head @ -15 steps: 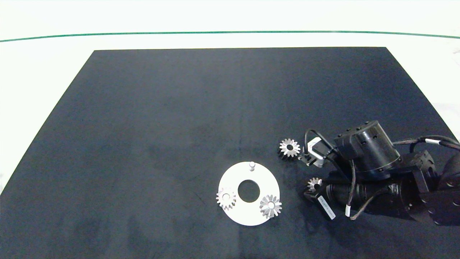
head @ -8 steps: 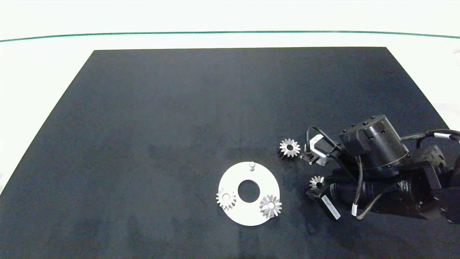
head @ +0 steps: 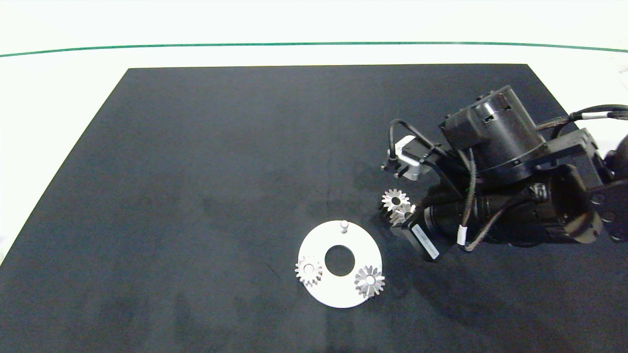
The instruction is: Remove an incorrectly installed larger gear and replace it with the correct smaller gear
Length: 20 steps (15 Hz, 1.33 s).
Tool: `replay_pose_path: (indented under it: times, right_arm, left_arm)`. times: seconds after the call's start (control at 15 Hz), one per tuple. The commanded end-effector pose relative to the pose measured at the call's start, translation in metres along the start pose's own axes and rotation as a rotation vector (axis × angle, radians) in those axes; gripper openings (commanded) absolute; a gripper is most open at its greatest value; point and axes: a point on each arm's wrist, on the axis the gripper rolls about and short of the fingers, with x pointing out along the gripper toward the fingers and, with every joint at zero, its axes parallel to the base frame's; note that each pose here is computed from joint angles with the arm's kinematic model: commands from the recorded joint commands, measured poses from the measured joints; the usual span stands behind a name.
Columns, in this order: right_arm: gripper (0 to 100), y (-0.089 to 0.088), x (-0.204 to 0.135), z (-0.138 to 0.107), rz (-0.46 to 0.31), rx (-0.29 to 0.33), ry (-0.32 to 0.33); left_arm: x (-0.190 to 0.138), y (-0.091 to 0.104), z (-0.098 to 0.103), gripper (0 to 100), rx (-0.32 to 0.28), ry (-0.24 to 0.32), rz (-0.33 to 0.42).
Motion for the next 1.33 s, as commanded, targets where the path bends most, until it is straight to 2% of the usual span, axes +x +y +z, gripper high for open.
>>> replay_pose_path:
  times: [0.07,0.27,0.6,1.33]
  right_arm:
    - [31,0.022,0.04,0.023,0.029,-0.038,0.03]
    - [31,0.036,0.049,0.037,0.053,-0.062,0.027]
    - [31,0.042,0.038,0.043,0.073,-0.083,0.04]
    - [31,0.045,0.056,0.048,0.069,-0.046,0.052]
  left_arm:
    - [0.0,0.0,0.0,100,0.001,0.006,-0.001]
    - [0.0,0.0,0.0,100,0.001,0.006,-0.001]
    - [0.0,0.0,0.0,100,0.002,0.005,-0.002]
    - [0.0,0.0,0.0,100,0.001,0.006,-0.001]
